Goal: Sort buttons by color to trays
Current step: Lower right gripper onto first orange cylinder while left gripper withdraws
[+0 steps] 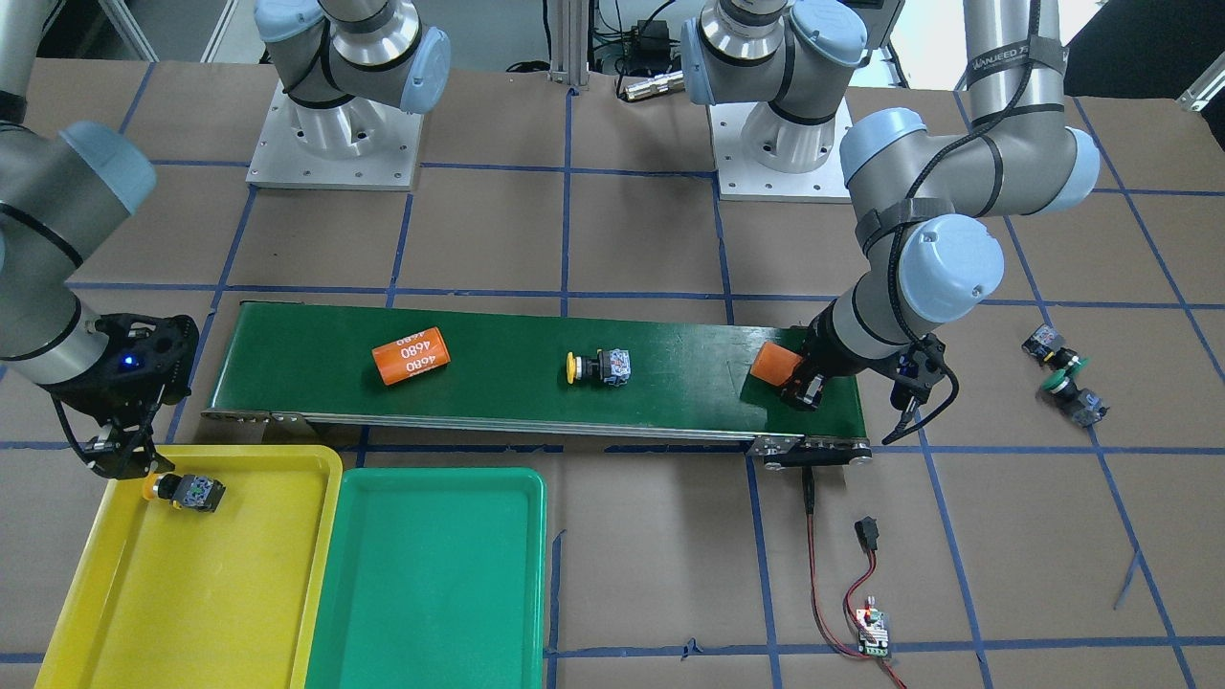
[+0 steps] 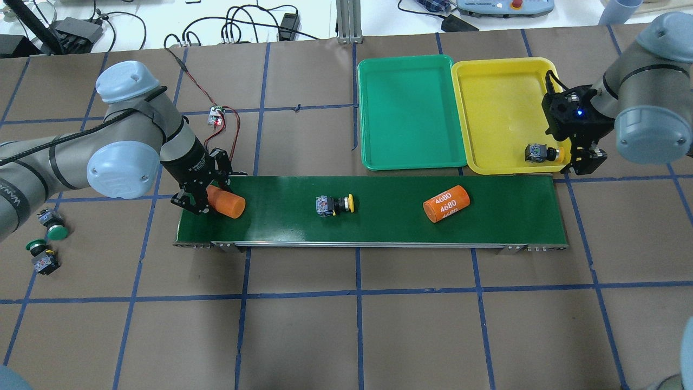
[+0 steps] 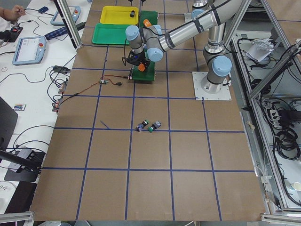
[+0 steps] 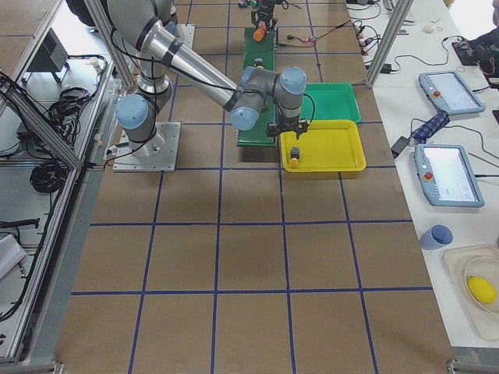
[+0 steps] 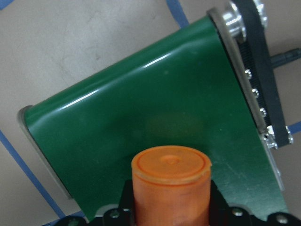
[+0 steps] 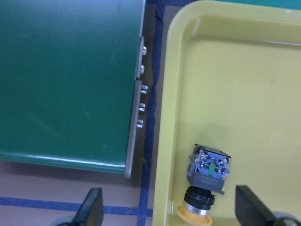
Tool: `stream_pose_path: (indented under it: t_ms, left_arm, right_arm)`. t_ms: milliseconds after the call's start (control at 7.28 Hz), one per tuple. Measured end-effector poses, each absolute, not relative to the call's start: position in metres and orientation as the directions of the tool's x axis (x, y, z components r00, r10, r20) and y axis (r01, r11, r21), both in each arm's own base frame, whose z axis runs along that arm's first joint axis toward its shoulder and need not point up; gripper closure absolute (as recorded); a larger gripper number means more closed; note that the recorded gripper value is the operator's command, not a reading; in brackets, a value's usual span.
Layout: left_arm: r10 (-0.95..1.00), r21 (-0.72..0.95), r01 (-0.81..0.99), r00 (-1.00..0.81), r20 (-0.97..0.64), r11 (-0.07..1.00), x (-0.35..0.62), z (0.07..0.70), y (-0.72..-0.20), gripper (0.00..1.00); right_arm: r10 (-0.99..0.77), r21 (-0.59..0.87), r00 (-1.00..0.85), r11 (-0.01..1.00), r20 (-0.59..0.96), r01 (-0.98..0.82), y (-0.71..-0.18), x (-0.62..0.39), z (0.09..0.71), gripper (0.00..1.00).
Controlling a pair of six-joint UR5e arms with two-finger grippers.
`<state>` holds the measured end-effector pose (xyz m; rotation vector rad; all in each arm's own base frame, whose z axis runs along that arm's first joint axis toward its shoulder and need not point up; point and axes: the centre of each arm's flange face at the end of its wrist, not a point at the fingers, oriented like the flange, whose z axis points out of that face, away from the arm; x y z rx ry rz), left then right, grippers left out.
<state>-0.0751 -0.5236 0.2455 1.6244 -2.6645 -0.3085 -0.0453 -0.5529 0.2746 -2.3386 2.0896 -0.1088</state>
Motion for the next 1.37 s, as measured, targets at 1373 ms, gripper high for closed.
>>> stream_pose_path:
  t_ms: [1373]
  left_arm:
    - [-0.561, -0.006, -0.562, -0.826, 0.058, 0.827, 0.186, 0.288, -0.537, 0.00]
  right_arm:
    - [-1.000, 0.039, 0.009, -0.008, 0.017, -0.999, -0.470, 0.128, 0.275, 0.00]
